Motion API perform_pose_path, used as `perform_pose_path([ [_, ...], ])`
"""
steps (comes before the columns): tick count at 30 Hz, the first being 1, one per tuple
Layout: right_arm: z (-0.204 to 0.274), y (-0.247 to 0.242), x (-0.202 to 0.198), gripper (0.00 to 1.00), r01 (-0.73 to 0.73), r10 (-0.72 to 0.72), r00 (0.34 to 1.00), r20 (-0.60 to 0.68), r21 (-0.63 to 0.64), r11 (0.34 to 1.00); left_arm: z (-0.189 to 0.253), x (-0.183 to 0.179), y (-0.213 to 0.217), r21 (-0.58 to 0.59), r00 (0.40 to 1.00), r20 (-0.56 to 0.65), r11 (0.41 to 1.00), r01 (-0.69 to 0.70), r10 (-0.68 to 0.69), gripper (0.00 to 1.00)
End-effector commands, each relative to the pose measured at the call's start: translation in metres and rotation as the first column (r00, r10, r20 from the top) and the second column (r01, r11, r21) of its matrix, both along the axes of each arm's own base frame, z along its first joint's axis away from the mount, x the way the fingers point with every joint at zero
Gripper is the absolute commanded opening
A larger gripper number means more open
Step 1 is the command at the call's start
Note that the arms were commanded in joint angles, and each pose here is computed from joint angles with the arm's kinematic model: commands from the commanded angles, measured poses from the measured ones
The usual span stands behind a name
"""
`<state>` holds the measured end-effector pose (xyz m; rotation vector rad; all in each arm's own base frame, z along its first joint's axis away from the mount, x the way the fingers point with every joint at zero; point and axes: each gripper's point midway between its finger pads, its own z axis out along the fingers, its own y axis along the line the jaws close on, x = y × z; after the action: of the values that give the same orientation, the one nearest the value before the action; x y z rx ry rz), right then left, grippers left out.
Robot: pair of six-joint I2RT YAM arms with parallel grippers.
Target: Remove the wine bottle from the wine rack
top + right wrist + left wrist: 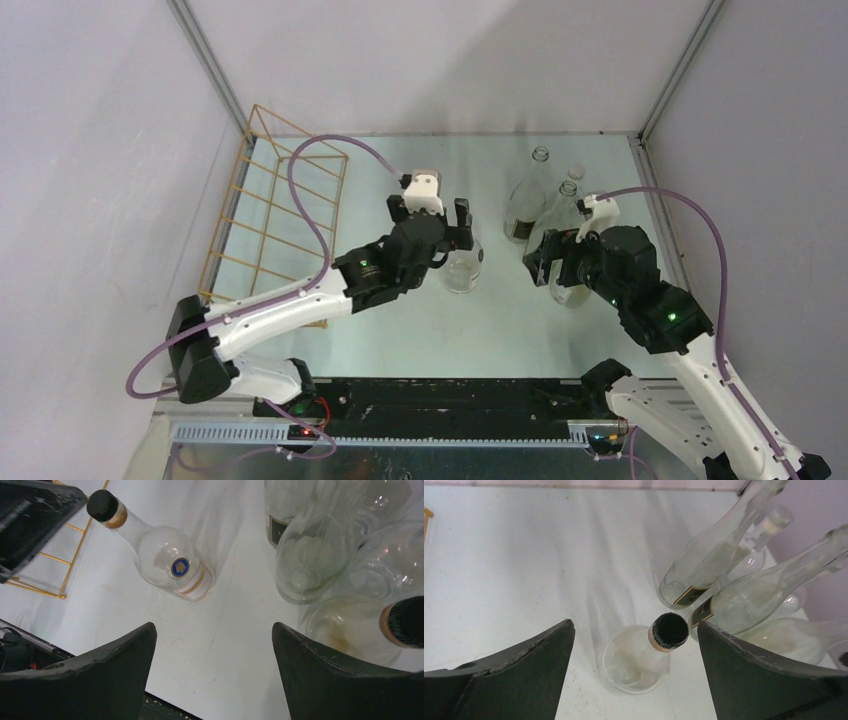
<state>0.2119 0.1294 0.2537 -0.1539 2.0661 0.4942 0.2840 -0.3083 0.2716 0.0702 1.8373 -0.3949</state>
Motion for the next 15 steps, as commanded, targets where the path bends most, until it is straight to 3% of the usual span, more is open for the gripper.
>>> perform_pose_path([
  [1,0.020,0.008,0.009,0.88,-0.054,0.053,0.993,0.105,0.004,0.999,0.063,-0.009,0.007,-0.127,0.996,0.084,0.991,0.039,-0.029,1.00],
  [7,0.039,0.035,0.012,0.88,-0.212,0.207,0.961,0.184,0.011,0.977,0.094,-0.022,0.016,-0.179,0.987,0.136,0.978,0.109,-0.085,1.00],
  [15,0.054,0.078,0.025,0.88,-0.305,0.294,0.917,0.270,-0.004,0.952,0.092,-0.028,0.083,-0.132,0.990,0.119,0.990,-0.055,0.071,1.00],
])
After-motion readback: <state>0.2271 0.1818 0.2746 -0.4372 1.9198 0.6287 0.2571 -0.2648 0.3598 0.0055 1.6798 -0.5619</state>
